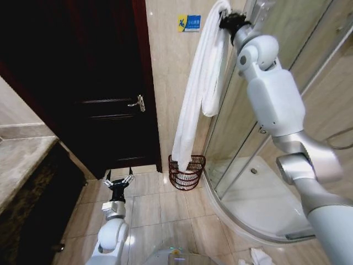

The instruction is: Discard the used towel into the hamper.

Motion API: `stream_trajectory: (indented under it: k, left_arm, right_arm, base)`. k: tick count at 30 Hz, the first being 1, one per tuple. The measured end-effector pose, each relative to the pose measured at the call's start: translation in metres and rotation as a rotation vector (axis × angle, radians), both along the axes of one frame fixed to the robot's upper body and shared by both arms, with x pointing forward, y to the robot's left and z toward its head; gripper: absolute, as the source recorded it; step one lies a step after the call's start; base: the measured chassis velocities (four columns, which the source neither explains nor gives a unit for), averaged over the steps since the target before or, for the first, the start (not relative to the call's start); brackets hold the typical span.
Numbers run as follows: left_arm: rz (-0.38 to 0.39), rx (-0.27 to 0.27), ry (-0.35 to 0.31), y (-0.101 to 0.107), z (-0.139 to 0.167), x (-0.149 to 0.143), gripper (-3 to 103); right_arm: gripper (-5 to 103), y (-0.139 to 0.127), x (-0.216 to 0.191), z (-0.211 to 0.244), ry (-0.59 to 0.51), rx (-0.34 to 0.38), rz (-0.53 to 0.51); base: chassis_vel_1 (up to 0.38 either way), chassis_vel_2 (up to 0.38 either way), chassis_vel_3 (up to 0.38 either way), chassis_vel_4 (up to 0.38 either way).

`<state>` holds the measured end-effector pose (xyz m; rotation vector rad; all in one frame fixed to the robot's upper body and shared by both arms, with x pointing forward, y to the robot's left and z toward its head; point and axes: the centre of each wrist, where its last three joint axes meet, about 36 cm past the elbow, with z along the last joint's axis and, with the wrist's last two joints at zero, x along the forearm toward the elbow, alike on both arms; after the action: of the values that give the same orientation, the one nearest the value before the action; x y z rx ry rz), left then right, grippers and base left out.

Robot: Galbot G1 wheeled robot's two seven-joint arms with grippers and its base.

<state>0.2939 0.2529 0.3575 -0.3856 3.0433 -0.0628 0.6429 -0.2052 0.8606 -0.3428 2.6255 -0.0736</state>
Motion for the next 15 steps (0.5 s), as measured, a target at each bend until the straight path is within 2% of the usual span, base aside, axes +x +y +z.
stream_trajectory:
  k: [15]
  left_arm:
    - [0.004, -0.002, 0.0, 0.001, -0.003, -0.001, 100]
  right_arm:
    - [7, 0.012, 0.002, -0.031, 0.037, -0.017, 0.018]
  base:
    - [0.0, 0.0, 0.0, 0.0]
